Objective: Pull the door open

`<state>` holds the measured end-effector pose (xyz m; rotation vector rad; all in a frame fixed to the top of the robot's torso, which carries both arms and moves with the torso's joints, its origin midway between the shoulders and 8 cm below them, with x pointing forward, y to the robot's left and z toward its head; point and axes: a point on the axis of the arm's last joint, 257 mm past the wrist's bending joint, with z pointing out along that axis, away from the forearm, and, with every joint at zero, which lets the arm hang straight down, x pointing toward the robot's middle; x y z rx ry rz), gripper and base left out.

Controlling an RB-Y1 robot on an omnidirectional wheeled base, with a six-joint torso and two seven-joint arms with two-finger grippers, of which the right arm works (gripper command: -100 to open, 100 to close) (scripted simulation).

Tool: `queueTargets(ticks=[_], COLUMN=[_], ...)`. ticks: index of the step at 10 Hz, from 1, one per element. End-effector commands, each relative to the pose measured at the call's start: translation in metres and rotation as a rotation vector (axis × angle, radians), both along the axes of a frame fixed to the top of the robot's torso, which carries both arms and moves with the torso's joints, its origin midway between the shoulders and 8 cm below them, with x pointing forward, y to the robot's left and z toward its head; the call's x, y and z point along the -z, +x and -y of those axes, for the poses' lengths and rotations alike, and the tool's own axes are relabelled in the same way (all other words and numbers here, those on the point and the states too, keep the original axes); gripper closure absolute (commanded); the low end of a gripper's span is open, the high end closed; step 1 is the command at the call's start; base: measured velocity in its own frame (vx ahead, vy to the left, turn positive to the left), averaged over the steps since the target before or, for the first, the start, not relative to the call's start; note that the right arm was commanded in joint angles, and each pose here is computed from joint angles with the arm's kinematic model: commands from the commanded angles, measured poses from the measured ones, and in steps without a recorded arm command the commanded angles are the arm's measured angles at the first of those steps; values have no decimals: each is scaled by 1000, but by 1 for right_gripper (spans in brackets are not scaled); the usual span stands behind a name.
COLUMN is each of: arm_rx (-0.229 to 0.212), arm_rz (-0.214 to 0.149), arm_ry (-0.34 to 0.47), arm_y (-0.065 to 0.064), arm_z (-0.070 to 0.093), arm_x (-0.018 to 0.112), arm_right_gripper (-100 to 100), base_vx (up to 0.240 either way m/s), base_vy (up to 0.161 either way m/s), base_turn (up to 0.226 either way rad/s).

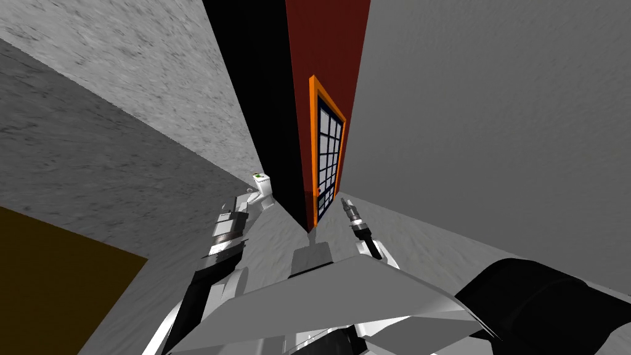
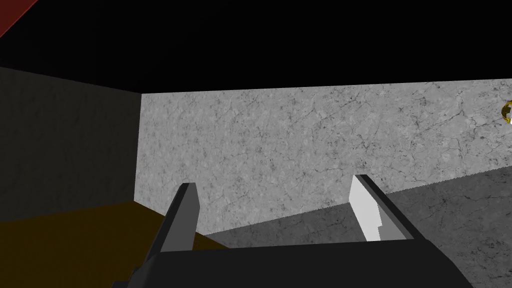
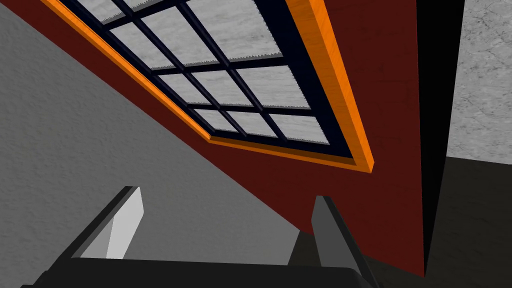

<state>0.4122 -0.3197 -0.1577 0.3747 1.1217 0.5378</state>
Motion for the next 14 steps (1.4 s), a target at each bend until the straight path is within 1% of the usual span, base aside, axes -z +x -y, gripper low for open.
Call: queueTargets(ticks=[1, 12, 13, 14], arm_rx=[9, 45, 48, 49], arm_rz=[-16, -127, -146, -156], arm_ry=[-34, -240, -274, -292], arm_y=[3, 8, 8, 8], arm_z=[0, 1, 0, -1], arm_x=[11, 81, 93, 99], arm_right_gripper=[-100, -100, -100, -100], base_vx=[75, 66, 64, 61], base_vy=[-70, -85, -126, -149], base_turn=[142, 145, 228, 208])
